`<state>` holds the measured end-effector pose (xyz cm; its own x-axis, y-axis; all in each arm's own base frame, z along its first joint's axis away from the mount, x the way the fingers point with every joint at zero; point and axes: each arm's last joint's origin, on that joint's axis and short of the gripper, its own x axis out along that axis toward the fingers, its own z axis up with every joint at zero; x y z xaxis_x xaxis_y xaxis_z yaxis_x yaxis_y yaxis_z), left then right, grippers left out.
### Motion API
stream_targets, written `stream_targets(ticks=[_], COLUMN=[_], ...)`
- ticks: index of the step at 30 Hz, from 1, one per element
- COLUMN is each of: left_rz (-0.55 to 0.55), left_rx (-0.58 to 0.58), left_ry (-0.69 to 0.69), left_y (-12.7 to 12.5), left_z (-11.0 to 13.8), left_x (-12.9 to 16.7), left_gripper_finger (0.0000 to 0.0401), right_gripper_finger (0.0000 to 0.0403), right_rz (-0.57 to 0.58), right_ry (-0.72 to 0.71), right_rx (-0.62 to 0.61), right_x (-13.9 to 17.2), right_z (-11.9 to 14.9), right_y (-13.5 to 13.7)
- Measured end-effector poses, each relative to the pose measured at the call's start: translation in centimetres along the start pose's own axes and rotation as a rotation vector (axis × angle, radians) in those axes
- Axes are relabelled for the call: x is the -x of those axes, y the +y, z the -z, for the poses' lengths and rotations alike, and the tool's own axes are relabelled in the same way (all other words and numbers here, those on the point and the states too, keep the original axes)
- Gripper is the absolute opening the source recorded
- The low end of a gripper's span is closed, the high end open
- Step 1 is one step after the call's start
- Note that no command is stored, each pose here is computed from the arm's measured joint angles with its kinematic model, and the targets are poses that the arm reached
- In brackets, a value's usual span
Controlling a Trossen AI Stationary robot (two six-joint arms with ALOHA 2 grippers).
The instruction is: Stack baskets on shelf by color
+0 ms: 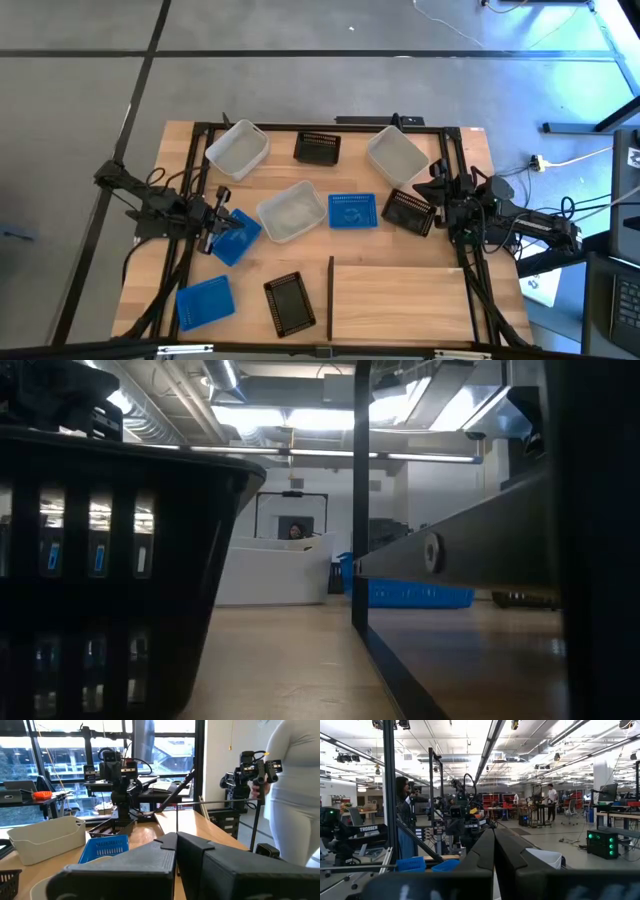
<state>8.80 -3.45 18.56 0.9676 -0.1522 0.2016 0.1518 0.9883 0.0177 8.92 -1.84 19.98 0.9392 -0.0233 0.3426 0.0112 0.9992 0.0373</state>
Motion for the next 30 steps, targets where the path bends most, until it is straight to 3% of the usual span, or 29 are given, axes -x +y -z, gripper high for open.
stream_targets(ticks=[5, 14, 18, 22, 30], left_rz=[0.000, 0.000, 0.000, 0.000, 0.000], left_rx=[0.000, 0.000, 0.000, 0.000, 0.000], left_ry=[-0.001, -0.001, -0.001, 0.000, 0.000], left_y=[0.0, 0.0, 0.0, 0.0, 0.0], left_z=[0.0, 0.0, 0.0, 0.0, 0.0], left_x=[0.0, 0.0, 0.0, 0.0, 0.0], left_gripper_finger=[0.0000, 0.0000, 0.0000, 0.0000, 0.0000], right_gripper_finger=[0.0000, 0.0000, 0.0000, 0.0000, 0.0000], right_rz=[0.000, 0.006, 0.095, 0.099, 0.239], right_ry=[0.000, -0.041, -0.103, -0.112, 0.182], right_rx=[-0.051, -0.015, 0.007, 0.110, 0.138], right_x=[0.0, 0.0, -0.1, -0.2, -2.7], right_z=[0.0, -0.6, -2.9, -6.0, -12.1], right_y=[0.0, 0.0, 0.0, 0.4, 0.2])
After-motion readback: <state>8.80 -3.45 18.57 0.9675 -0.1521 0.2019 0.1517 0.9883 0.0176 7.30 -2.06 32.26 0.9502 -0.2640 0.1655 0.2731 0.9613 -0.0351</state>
